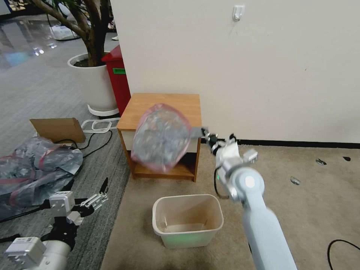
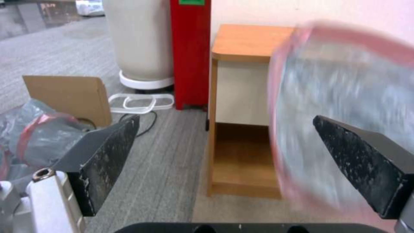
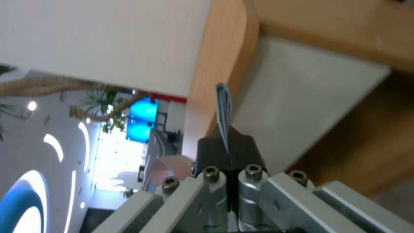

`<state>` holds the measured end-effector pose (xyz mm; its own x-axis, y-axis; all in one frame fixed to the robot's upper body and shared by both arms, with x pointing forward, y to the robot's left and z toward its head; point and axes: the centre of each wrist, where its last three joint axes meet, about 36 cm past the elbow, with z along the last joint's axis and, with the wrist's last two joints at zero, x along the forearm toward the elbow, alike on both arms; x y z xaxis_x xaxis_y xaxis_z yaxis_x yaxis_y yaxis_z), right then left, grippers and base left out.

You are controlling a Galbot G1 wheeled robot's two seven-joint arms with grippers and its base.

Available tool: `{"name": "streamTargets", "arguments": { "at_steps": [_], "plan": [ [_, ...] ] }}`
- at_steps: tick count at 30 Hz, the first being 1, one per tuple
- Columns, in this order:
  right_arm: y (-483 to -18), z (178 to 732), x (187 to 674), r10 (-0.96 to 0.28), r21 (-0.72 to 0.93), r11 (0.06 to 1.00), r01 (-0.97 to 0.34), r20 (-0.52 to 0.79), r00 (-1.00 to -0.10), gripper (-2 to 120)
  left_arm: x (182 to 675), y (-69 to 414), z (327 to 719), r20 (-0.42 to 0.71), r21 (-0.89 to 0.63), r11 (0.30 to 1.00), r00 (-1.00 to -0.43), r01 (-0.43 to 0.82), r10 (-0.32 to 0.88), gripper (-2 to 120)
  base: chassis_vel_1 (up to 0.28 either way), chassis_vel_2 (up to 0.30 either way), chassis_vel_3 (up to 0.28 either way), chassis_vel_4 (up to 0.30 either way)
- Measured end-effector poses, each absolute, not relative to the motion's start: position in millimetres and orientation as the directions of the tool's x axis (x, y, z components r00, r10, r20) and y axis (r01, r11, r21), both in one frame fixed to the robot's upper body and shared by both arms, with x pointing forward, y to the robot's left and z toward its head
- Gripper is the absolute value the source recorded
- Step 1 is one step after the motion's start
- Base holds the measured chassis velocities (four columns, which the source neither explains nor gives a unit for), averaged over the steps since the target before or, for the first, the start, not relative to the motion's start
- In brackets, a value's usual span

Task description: Pick up the garbage bag from the table and place it over the trash can.

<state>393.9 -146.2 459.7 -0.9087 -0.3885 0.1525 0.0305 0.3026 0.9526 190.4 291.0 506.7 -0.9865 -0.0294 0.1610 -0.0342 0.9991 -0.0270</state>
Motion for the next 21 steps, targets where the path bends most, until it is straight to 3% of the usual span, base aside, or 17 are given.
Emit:
{"name": "streamTargets", "arguments": {
  "at_steps": [9, 14, 21],
  "plan": [
    [-137, 462, 345, -0.414, 0.937, 0.332, 0.109, 0.249, -0.875, 0, 195, 289, 508, 0.156, -0.031, 0.999, -0.988, -0.014, -0.009, 100, 0.0, 0.0, 0.0, 0.0],
    [-146, 460, 326, -0.415, 0.896, 0.397, 0.196, 0.366, -0.833, 0, 200, 288, 509, 0.143, -0.037, 0.999, -0.99, -0.003, 0.003, 100, 0.0, 0.0, 0.0, 0.0],
    [-147, 465, 305, -0.456, 0.883, 0.425, 0.2, 0.4, -0.795, 0, 203, 288, 511, 0.13, -0.043, 0.999, -0.991, 0.006, 0.012, 100, 0.0, 0.0, 0.0, 0.0]
  ]
}}
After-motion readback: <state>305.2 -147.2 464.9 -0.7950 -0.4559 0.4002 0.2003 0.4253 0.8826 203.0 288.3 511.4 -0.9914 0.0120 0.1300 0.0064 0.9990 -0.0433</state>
